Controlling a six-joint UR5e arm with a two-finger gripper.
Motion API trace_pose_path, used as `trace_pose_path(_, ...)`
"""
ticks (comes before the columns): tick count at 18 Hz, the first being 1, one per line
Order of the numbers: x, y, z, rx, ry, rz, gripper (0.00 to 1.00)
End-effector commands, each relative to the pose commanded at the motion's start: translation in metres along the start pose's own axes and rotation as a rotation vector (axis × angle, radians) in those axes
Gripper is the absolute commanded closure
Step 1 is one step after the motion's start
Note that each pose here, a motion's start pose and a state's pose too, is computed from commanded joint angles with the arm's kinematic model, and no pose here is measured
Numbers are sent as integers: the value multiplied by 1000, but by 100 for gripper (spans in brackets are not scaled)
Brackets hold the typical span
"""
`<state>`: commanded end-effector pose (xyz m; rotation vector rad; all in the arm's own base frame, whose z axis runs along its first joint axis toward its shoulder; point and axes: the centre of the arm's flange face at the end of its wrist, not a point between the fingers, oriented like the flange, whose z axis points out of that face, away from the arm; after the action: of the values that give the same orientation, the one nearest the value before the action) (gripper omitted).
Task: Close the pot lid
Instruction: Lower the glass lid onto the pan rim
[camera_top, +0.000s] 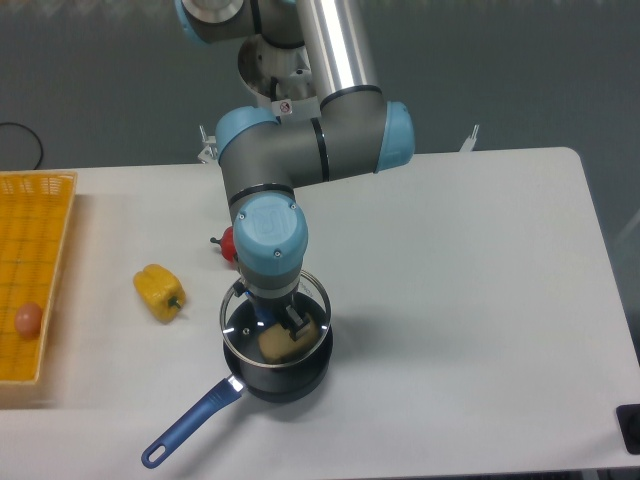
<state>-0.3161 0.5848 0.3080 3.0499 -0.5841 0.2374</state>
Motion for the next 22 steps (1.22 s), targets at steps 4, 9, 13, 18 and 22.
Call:
trace_pose_path(4, -3, 0, -3, 6, -7, -2, 41)
trace_pose_path(9, -12, -2, -2, 11, -12, -6, 41)
trace_pose_path(13, -19, -2, 3, 6, -8, -11, 41)
trace_pose_path(18, -19, -4, 6, 4, -5, -24, 41)
trace_pose_path(22, -21, -5, 8, 8, -14, -31, 41)
